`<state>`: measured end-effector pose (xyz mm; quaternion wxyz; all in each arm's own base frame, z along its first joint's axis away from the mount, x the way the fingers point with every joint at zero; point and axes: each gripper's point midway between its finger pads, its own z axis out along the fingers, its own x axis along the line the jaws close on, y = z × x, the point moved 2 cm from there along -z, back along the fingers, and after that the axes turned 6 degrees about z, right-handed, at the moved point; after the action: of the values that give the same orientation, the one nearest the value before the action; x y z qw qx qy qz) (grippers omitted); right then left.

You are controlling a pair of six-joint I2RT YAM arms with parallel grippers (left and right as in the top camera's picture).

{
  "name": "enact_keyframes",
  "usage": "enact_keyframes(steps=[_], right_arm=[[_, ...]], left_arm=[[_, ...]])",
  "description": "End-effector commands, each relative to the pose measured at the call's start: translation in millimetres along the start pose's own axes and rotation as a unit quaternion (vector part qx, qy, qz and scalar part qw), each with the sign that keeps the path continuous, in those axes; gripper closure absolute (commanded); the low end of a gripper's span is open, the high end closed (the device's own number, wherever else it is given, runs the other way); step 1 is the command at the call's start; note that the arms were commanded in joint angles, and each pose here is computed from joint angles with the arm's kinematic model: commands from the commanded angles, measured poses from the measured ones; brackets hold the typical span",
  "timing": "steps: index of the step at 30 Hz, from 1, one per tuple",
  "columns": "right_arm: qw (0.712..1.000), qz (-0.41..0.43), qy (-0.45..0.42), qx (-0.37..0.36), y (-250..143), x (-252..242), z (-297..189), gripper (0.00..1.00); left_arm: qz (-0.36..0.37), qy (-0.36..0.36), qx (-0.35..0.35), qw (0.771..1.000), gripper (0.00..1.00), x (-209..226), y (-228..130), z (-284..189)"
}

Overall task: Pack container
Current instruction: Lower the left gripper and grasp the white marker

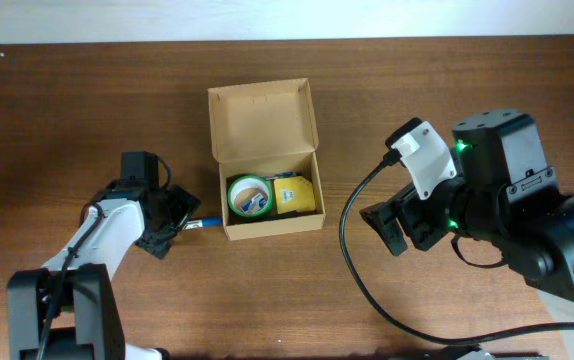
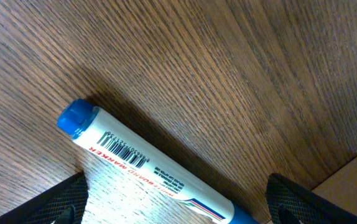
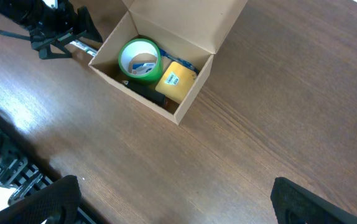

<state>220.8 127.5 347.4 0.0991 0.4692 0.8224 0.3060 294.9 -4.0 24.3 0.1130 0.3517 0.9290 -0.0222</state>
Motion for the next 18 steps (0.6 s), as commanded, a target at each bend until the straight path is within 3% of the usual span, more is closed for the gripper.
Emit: enact_keyframes(steps=[1, 4, 6, 9, 13, 18], right_arm=[[1.000, -0.004, 0.003, -0.008, 3.0, 0.5, -3.8, 0.01], [1.000, -0.004, 0.003, -0.008, 3.0, 0.6, -3.8, 0.01], [1.000, -0.004, 0.003, -0.008, 3.0, 0.5, -3.8, 0.01], [1.000, -0.004, 0.003, -0.008, 3.0, 0.6, -3.8, 0.01], [1.000, -0.004, 0.003, -0.008, 3.0, 0.5, -3.8, 0.01], [1.000, -0.004, 0.003, -0.008, 3.0, 0.6, -3.8, 0.01]], left_arm=[[-0.016, 0.015, 0.018, 1.000, 0.18, 8.7, -4.6, 11.2], [-0.016, 0.013, 0.020, 1.000, 0.48, 8.2, -5.2, 11.2], [-0.016, 0.013, 0.020, 1.000, 0.63, 8.2, -5.2, 11.2], [-0.016, 0.014, 0.020, 1.000, 0.71, 8.4, -5.4, 11.2], [-0.016, 0.014, 0.021, 1.000, 0.72, 8.7, -5.7, 11.2], [-0.016, 0.015, 0.021, 1.000, 0.89, 8.9, -5.8, 11.2]])
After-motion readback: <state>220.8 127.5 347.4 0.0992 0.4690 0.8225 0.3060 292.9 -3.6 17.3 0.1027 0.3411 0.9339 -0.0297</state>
